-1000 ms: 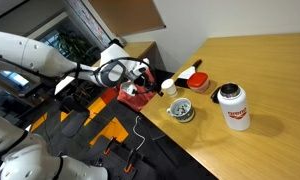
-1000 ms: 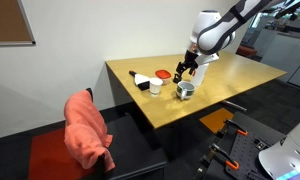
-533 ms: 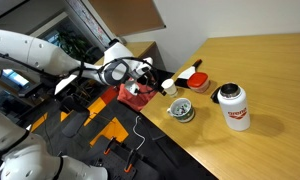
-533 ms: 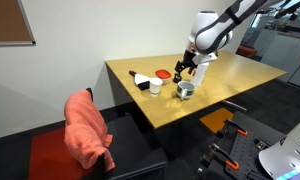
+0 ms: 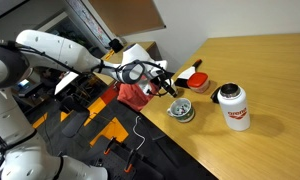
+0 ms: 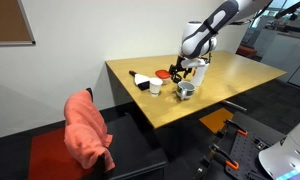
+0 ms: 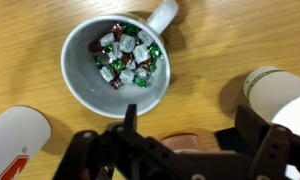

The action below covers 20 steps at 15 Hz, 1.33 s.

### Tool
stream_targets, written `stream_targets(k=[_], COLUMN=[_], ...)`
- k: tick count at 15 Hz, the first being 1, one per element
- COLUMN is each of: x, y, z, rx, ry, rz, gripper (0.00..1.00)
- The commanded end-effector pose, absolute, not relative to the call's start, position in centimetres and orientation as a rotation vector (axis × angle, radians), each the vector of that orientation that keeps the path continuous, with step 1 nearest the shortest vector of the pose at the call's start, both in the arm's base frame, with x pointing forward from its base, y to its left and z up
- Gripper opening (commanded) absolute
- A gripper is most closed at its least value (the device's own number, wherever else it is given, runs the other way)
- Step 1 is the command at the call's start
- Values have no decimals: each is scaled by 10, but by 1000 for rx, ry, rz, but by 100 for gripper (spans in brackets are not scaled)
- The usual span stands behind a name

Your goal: Pour out the contents of the mug onto the table

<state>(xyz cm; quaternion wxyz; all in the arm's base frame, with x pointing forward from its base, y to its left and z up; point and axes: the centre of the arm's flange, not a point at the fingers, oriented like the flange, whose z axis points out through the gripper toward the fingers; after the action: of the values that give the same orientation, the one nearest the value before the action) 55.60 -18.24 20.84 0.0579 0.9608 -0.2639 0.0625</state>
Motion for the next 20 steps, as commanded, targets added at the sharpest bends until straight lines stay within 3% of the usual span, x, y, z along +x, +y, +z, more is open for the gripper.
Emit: stream_targets(k=[1,8,9,11,16,20], x=[580,581,580,579,579,577], y=[-191,-196,-196,-197,-198,-200], z=[188,147,144,139,138,140], rx=[2873,2881,2881,2876,2875,2878], ry=[-902,-950,-953,-951,-962,-960], rz=[133,90,87,84,80,73], gripper=[100,100,75,68,27,1])
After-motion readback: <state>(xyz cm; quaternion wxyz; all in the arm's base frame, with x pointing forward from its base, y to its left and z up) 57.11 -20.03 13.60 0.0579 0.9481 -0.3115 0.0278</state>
